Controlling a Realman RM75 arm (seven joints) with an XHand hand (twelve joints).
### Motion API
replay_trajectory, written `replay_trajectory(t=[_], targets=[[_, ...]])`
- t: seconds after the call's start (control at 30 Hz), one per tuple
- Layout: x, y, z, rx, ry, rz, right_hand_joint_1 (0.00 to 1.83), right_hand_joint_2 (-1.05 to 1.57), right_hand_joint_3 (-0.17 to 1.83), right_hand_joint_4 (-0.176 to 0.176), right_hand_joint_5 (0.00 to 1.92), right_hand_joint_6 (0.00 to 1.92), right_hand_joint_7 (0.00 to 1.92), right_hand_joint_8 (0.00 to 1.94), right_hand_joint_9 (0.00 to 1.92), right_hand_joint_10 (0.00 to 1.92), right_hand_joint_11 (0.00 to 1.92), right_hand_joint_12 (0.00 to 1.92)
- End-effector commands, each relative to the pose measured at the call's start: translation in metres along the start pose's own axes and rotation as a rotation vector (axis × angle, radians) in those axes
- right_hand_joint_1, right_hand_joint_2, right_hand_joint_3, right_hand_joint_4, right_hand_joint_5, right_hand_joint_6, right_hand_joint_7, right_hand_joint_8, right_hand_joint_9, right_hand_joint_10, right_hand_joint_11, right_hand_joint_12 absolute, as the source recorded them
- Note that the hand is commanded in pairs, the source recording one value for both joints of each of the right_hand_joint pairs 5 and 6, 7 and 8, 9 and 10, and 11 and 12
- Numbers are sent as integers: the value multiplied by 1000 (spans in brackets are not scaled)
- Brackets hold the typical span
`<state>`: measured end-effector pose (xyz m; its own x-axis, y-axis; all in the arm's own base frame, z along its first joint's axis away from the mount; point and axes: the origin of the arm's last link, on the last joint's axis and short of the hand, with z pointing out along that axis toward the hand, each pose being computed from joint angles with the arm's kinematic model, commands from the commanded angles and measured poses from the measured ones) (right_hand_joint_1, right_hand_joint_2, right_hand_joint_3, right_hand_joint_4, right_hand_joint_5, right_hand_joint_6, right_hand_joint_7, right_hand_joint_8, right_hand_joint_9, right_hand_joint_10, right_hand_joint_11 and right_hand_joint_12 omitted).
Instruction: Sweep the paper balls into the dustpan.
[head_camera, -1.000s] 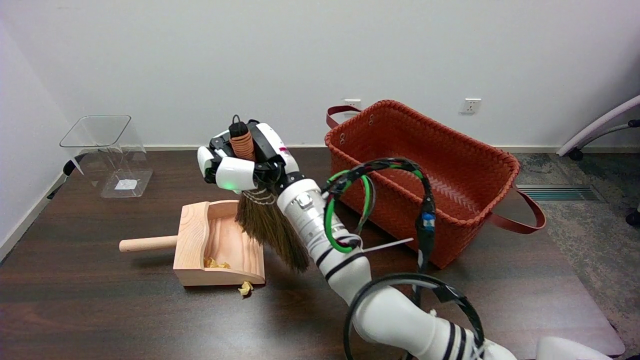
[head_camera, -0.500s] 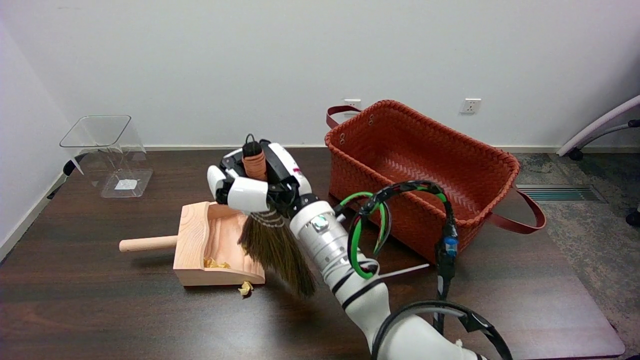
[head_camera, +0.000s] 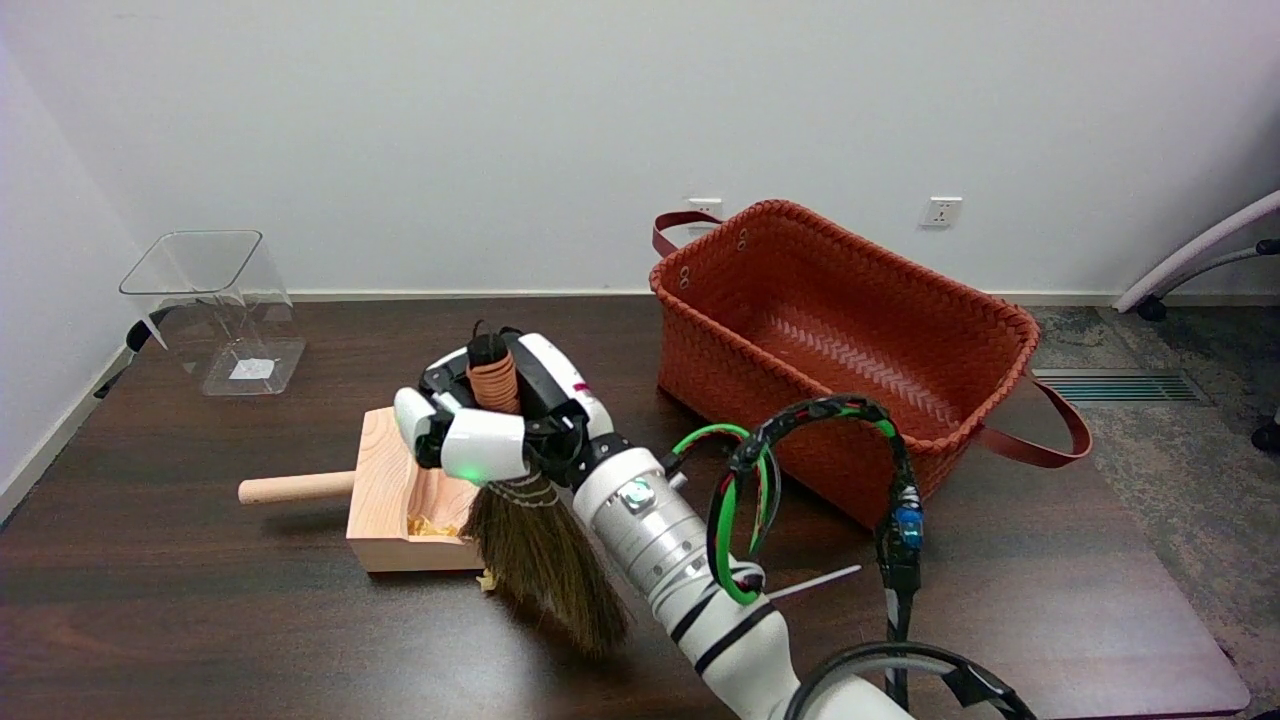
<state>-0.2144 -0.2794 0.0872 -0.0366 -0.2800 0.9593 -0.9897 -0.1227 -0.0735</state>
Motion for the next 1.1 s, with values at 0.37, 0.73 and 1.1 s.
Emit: replay_trajectory(t=[0.37,0.73,1.1], targets=[[-18,-11,-23,3,-76,-2,1096,966,1048,0,1920,1920,1920,1920,1920,1920,1920,1920],[-21,-6,-20,-12,-65,12,1096,975,1040,0,1920,1920,1920,1920,1920,1920,1920,1920],[-42,21,-10,-107,-70,115,1080,933,1067,0,1920,1920,1920,1920,1920,1920,1920,1920]])
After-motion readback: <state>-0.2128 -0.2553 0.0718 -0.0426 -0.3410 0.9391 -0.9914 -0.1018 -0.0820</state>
